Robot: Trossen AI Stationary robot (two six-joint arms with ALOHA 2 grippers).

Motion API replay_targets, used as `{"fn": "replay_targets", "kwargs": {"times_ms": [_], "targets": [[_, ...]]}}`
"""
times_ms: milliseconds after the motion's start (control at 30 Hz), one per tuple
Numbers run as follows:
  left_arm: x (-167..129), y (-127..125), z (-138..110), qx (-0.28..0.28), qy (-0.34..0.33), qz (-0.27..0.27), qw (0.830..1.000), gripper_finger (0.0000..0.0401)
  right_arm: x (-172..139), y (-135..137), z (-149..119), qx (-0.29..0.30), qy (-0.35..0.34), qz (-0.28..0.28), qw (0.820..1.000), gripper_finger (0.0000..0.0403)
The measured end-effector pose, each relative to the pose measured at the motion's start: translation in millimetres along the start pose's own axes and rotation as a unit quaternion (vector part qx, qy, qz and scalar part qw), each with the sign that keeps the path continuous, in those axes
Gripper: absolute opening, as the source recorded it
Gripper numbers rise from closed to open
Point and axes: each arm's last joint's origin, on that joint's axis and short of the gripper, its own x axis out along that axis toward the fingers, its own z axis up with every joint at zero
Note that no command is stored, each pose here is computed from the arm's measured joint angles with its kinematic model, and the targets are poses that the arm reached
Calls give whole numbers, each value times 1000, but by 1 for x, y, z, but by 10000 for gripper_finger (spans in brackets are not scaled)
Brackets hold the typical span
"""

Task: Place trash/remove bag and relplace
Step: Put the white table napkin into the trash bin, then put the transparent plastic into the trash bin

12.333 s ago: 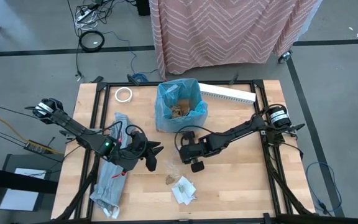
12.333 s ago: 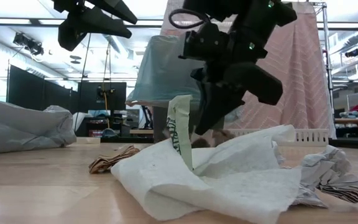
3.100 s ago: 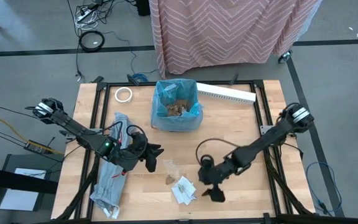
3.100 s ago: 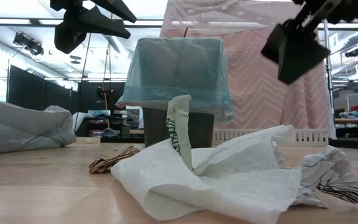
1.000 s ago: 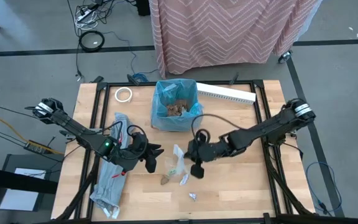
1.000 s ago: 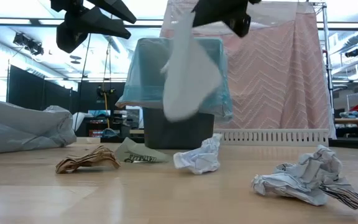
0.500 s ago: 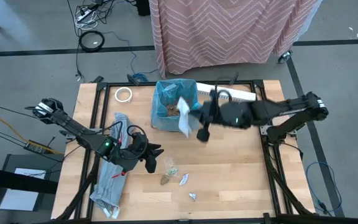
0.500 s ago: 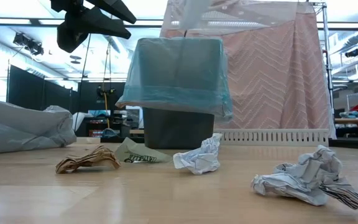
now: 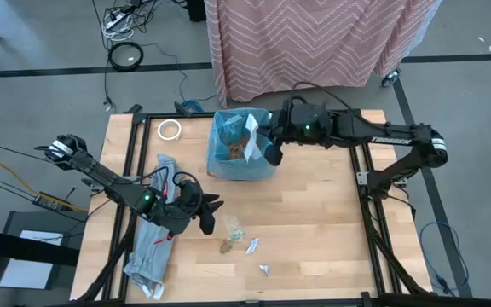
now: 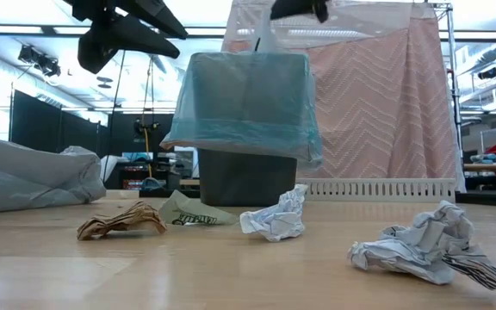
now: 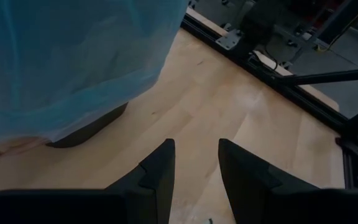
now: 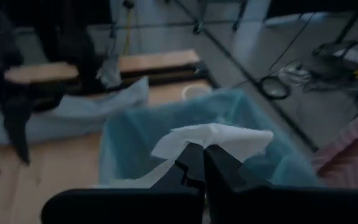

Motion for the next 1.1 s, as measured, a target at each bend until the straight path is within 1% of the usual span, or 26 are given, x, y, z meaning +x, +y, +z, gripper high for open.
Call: {"fn": "replay_targets", "kwargs": {"times_ms": [67, 133, 200, 300, 367, 433, 500, 567, 633, 700, 767, 833, 933, 1000, 1100], "targets": [[0, 0, 0, 1, 1, 1, 1000, 131, 4, -1, -7, -1, 15, 6, 1000, 6], [0, 1, -1, 4, 2, 3, 1000, 131, 5, -3, -9, -2, 21, 4, 1000, 24], [0, 1, -1, 4, 2, 3, 1000, 131, 4, -4, -10, -2, 26, 2, 1000, 54], [0, 1, -1, 4, 2, 3, 1000, 131, 4, -5, -9, 4, 26, 6, 1000, 115], [0, 1, -1, 4, 2, 3, 1000, 131, 0, -2, -9, 20, 25, 43, 999, 157], [0, 1, -1, 4, 3, 2, 1000, 131, -7, 7, -7, 44, 24, 107, 993, 193], [0, 0, -1, 3, 14, -7, 1000, 131, -14, 23, -7, 56, 34, 176, 982, 216], [1, -1, -3, 16, 40, -25, 999, 131, -22, 43, -12, 45, 61, 223, 972, 226], [4, -4, -9, 48, 71, -53, 995, 131, -30, 61, -21, 17, 96, 242, 965, 227], [9, -8, -17, 90, 106, -87, 986, 132, -37, 73, -30, -13, 133, 235, 963, 225], [15, -13, -26, 118, 134, -118, 977, 133, -44, 81, -39, -32, 165, 218, 961, 224], [23, -14, -38, 129, 155, -118, 972, 135, -49, 87, -43, -31, 183, 208, 960, 226], [41, -9, -53, 122, 175, -86, 973, 141, -54, 95, -46, -17, 195, 211, 958, 231], [52, -8, -61, 128, 173, -80, 973, 145, -57, 98, -47, -10, 196, 210, 958, 234], [63, -11, -65, 156, 156, -95, 971, 149, -59, 102, -48, 1, 201, 205, 958, 238]]}}
